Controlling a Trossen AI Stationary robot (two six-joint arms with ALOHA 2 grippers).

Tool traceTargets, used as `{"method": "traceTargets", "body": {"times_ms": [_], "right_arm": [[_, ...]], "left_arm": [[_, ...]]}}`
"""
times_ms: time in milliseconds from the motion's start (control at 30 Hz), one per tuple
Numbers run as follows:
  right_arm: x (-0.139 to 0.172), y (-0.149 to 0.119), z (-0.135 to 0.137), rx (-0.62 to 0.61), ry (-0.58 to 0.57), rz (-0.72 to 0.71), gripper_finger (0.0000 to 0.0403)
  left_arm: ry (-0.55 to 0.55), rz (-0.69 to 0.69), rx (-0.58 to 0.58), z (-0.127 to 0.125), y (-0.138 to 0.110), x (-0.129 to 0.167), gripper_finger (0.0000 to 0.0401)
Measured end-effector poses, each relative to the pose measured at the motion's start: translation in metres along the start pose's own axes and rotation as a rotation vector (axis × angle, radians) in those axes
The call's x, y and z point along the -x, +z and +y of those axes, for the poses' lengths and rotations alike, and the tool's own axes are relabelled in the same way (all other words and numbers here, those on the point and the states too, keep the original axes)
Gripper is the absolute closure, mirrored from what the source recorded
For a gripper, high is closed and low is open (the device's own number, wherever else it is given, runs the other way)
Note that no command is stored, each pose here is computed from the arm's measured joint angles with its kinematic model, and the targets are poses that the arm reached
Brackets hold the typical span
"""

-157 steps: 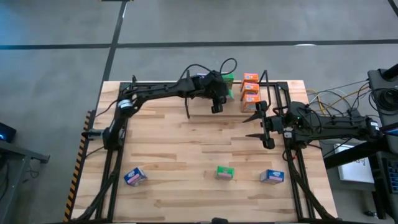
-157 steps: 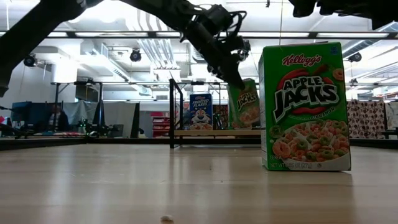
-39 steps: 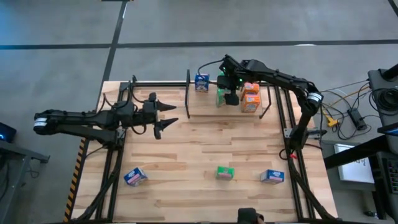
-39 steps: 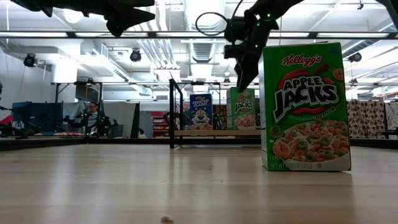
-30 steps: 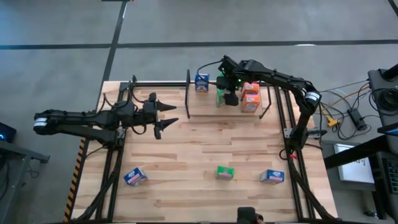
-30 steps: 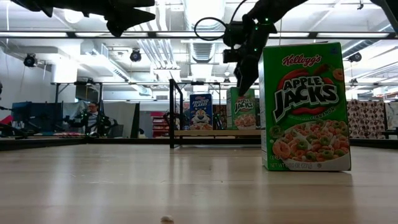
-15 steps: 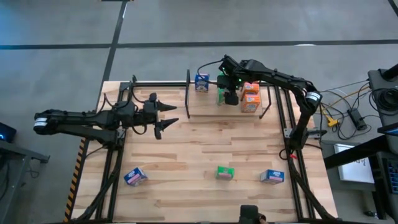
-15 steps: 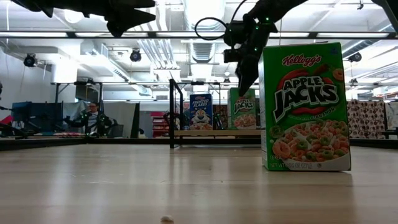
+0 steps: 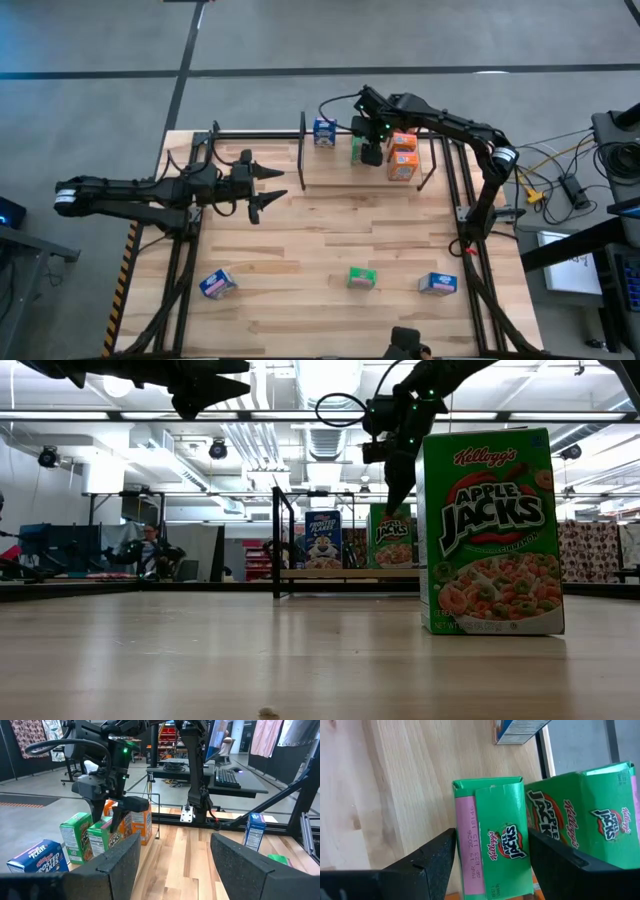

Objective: Stack cereal on shelf
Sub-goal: Put the left green cereal box aligned with the other green cereal box on the shelf, then put the green cereal box aligned with the other green cereal boxes on the shelf

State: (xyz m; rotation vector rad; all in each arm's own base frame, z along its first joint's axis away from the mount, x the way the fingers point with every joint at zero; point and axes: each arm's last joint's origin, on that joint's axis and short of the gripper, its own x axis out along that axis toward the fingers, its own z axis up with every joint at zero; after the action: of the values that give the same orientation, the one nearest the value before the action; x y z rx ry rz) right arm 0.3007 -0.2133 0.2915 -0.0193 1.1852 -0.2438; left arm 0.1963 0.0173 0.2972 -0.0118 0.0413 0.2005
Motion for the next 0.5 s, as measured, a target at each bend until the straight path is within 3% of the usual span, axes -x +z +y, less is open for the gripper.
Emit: {"method": "traceTargets", "body": {"times_ms": [300, 500], "right_arm": [[0.003, 0.0, 0.0, 0.01, -0.002, -0.004, 0.0154], [0.023, 0.008, -0.002, -0.008, -0.007, -0.018, 0.0128]], "left_arm": [[0.0, 0.0, 0.0, 0.0, 0.0, 0.0, 0.0176], [0.0, 0.001, -0.003, 0.0, 0.0, 0.0, 0.0176]]}}
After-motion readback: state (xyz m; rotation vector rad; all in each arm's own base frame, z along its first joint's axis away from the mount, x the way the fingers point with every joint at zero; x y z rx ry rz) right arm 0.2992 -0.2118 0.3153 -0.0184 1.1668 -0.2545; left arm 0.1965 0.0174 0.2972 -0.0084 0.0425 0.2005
